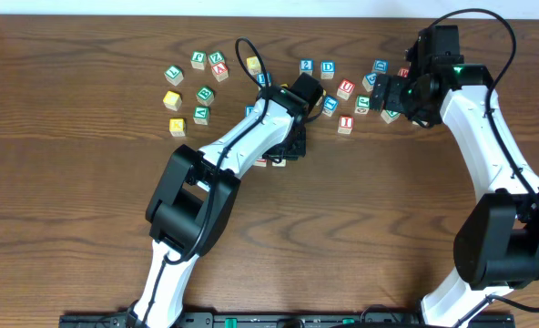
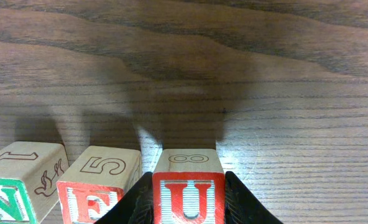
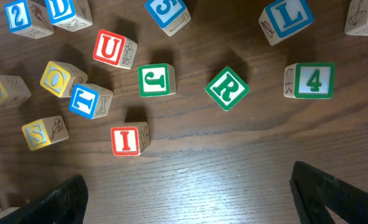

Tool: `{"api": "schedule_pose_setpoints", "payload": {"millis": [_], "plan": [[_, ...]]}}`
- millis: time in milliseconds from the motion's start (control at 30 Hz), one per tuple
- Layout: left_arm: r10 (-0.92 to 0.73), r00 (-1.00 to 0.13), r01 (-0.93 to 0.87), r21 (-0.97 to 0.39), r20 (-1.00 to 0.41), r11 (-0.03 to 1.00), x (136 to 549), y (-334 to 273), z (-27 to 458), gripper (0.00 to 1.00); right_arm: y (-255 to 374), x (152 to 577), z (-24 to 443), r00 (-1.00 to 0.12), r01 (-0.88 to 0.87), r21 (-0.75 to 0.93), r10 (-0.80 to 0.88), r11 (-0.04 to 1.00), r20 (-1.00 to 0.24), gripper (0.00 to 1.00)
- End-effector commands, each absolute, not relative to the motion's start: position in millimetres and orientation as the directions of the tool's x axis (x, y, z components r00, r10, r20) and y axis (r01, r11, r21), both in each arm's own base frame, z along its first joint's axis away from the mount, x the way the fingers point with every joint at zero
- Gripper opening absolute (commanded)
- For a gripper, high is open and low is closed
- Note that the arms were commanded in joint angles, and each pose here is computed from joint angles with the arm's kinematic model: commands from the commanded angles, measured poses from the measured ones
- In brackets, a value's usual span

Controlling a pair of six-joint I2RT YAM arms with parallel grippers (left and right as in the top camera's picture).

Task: Spell out NEURIPS
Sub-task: 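Carry the red U block and lower it right of the red E block, then open the left gripper to release the red U block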

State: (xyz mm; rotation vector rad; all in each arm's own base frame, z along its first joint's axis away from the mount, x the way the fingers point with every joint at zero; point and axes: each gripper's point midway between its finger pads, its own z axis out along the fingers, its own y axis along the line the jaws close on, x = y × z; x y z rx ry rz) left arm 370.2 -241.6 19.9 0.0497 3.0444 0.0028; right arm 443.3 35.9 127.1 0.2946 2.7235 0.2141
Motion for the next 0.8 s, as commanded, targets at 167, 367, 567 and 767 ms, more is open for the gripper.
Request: {"api": "schedule_pose_setpoints", "payload": {"millis": [167,367,567,767], "plan": [[0.022,-0.997,0.019,0.034,-0.075,0.999,363.1,-232.1,16.8,0.31,32.0,442.1,120.6,-0.906,0.181,0.177,0.234,0.967,-0.352,0.99],[0.022,-0.997,0.02,0.031,-0.069,0.999,361.8,-232.4,16.6,0.37,32.0,442.1,120.6,-0.906,0.181,0.177,0.234,0.967,-0.352,0.99],[0.022,-0.997,0.02,0.031,-0.068,0.999,361.6,-232.5,16.5,0.38,32.0,442.1,120.6,-0.906,0.181,0.177,0.234,0.967,-0.352,0.99],[0.021,-0.997,0.019,0.03,-0.068,0.999,361.9,-232.4,16.6,0.38,32.0,442.1,120.6,-0.906,0.181,0.177,0.234,0.967,-0.352,0.99]]}}
